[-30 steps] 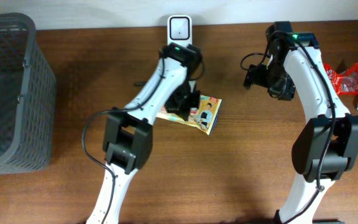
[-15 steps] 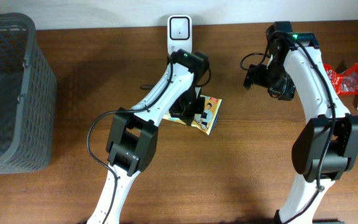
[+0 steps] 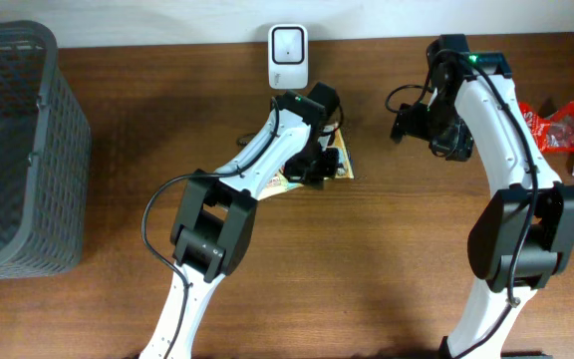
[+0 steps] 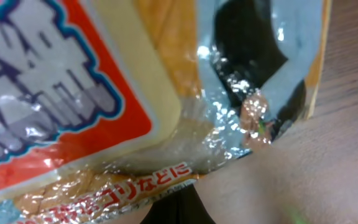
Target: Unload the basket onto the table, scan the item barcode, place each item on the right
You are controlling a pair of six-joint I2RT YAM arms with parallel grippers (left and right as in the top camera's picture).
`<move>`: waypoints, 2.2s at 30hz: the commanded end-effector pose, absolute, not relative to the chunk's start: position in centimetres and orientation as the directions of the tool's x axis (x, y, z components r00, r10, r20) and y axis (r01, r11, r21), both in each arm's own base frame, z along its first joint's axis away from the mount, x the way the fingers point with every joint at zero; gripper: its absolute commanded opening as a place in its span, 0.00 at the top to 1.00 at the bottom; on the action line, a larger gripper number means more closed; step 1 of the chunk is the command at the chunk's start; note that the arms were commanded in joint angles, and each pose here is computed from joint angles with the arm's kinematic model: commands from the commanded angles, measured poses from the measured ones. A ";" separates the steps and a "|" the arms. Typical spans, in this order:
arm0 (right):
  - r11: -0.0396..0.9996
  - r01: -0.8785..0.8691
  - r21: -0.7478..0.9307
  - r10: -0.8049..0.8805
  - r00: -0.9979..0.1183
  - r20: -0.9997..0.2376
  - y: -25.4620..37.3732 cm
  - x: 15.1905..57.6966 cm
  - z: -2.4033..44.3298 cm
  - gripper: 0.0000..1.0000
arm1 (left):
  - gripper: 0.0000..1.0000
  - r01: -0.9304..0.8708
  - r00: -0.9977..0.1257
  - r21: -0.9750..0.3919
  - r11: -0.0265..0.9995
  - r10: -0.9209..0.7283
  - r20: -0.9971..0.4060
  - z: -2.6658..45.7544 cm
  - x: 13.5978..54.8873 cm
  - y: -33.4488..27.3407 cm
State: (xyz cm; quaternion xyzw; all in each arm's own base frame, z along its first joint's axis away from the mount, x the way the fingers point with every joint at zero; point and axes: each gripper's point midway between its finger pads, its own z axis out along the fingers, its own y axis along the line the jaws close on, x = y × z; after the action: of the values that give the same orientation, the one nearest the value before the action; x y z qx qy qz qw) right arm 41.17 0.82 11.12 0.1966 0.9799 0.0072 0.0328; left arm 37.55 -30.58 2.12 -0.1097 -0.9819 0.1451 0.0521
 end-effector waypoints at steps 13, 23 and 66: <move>0.920 0.391 0.023 0.392 -0.916 -0.081 0.5 41.1 11.8 0.01 | 1.00 0.153 -0.986 -0.101 0.983 0.159 0.051 6.7 39.8 -24.4; 0.919 0.394 0.028 0.395 -0.915 -0.080 0.6 41.1 11.8 0.01 | 0.50 -0.166 -0.985 0.059 0.984 -0.163 -0.053 9.4 45.6 -11.8; 0.996 0.025 0.084 0.038 -0.986 -0.161 18.1 45.3 1.4 0.43 | 0.01 -0.431 -0.902 0.086 0.898 -0.428 -0.053 9.1 46.6 -2.4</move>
State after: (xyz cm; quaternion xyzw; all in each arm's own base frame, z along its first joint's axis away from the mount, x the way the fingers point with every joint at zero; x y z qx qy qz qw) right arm 45.72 19.18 2.16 0.0074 0.9934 0.0697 0.0906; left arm 46.54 -2.44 8.29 0.2122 -0.9757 -0.0541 -0.0082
